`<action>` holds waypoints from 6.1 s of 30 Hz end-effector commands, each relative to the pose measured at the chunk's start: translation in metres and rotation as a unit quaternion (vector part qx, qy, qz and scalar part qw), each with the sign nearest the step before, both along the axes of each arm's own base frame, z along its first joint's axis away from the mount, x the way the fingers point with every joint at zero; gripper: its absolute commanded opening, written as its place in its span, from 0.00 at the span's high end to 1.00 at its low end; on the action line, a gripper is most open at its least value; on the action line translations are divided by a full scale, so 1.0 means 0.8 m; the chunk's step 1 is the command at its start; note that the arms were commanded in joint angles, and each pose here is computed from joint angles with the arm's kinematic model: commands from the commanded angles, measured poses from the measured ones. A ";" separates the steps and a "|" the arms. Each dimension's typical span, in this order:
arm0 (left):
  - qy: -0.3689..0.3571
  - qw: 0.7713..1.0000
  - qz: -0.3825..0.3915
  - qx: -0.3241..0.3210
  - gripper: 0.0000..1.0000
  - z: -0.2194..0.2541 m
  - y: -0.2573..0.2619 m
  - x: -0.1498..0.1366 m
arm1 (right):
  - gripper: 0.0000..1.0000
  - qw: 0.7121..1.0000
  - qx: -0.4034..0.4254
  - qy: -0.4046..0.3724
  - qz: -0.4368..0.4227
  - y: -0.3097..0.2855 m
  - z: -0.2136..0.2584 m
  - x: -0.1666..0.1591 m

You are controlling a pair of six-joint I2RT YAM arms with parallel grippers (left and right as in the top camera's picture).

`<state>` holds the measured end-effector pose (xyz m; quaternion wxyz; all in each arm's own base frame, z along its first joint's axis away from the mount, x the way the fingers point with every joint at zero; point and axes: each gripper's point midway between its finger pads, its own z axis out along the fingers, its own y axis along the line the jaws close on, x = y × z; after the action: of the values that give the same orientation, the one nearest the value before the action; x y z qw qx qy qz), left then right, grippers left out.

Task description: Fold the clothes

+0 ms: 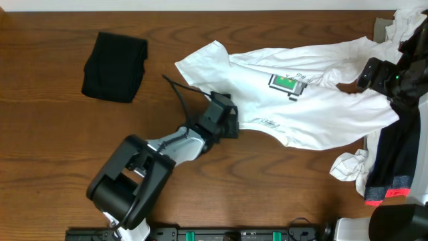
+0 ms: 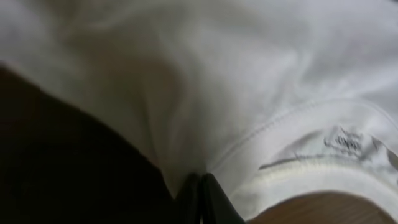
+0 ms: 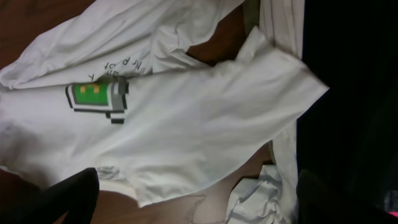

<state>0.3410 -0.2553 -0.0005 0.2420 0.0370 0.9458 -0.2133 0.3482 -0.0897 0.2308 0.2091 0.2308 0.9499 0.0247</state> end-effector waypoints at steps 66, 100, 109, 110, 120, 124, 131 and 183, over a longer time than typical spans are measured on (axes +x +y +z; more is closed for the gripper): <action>0.148 0.981 0.089 0.083 0.94 0.057 0.079 -0.092 | 0.01 1.000 -0.003 0.007 0.003 -0.003 -0.005 0.000; 0.227 0.954 0.084 0.177 0.94 -0.018 0.136 -0.120 | 0.01 1.000 -0.003 0.007 0.003 -0.003 -0.005 0.000; 0.278 0.918 0.136 0.247 0.94 -0.016 0.244 -0.126 | 0.01 1.000 -0.003 0.007 0.003 -0.003 -0.005 0.000; 0.281 0.916 0.143 0.249 0.94 -0.015 0.254 -0.125 | 0.01 1.000 -0.003 0.007 0.003 -0.003 -0.005 0.000; 0.271 0.916 0.193 0.223 0.85 0.039 0.308 -0.069 | 0.01 1.000 -0.003 0.007 0.003 -0.003 -0.005 0.000; 0.263 0.918 0.200 0.219 0.75 0.087 0.310 -0.051 | 0.01 1.000 -0.003 0.007 0.003 -0.003 -0.005 0.000; 0.308 0.926 0.156 0.155 0.73 0.109 0.264 -0.080 | 0.01 1.000 -0.003 0.007 0.003 -0.003 -0.005 0.000; 0.435 0.868 0.109 0.213 0.92 -0.004 0.242 -0.237 | 0.01 1.000 -0.003 0.007 0.003 -0.003 -0.005 0.000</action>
<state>0.1567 -0.0776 -0.0029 -0.1785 -0.1061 0.9782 0.0016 0.3485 -0.0897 0.2303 0.2086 0.2292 0.9504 0.0244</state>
